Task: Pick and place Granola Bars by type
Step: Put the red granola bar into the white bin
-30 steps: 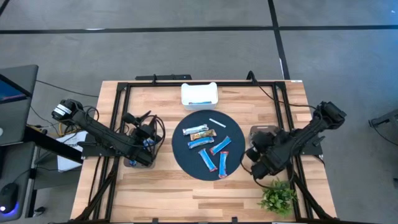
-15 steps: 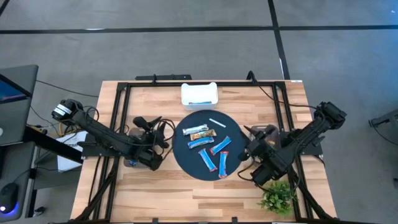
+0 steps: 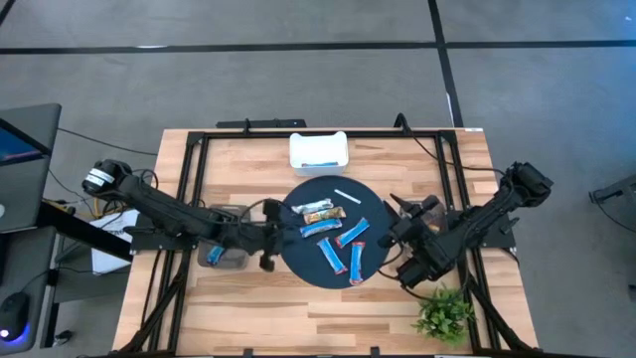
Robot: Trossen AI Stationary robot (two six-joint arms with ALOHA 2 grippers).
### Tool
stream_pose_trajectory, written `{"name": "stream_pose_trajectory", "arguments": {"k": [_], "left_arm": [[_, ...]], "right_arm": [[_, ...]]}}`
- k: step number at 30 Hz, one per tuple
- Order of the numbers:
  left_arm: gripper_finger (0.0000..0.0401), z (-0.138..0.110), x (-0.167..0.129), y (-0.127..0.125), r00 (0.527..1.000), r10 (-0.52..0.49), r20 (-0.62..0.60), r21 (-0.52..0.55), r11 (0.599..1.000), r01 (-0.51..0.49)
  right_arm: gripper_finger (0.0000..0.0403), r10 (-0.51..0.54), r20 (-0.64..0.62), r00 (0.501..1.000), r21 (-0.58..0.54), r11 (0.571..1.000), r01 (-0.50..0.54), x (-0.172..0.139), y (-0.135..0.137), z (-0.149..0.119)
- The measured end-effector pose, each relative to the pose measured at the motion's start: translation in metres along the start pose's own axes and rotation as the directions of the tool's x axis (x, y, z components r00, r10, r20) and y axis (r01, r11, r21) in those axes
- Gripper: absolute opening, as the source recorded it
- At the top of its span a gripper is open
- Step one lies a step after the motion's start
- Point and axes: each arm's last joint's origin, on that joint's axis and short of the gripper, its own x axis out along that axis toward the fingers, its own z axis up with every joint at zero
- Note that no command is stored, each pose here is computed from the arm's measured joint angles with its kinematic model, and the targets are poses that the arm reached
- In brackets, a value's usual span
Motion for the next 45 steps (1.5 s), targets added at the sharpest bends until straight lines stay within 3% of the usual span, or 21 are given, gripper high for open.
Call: {"name": "stream_pose_trajectory", "arguments": {"k": [4, 13, 19, 26, 34, 45], "left_arm": [[0.0139, 0.006, 0.005, 0.003, 0.974, -0.172, 0.149, 0.127, 0.98, 0.153], [0.0139, -0.009, 0.069, 0.0, 0.941, -0.279, 0.194, 0.286, 0.933, 0.218], [0.0139, -0.011, 0.118, 0.002, 0.921, -0.364, 0.142, 0.302, 0.902, 0.31], [0.0139, -0.003, 0.157, 0.009, 0.823, -0.562, 0.086, 0.275, 0.807, 0.523], [0.0159, -0.002, 0.185, 0.01, 0.787, -0.61, -0.091, 0.213, 0.76, 0.614], [0.0218, -0.004, 0.189, 0.011, 0.845, -0.502, -0.186, 0.238, 0.811, 0.534]], "right_arm": [[0.0108, 0.008, 0.048, 0.999, -0.001, 1.0, -0.008, -0.006, 0.0, 0.001], [0.0108, 0.034, 0.11, 0.993, 0.003, 0.999, -0.035, -0.017, 0.002, 0.0], [0.0108, 0.04, 0.105, 0.994, 0.007, 0.999, -0.041, -0.018, 0.003, 0.0], [0.0108, 0.051, 0.074, 0.996, -0.008, 0.999, -0.05, -0.017, 0.004, -0.005], [0.0108, 0.055, 0.063, 0.997, -0.008, 0.998, -0.055, -0.017, 0.004, -0.005], [0.0108, 0.057, 0.059, 0.997, -0.004, 0.998, -0.057, -0.017, 0.004, -0.005]]}}
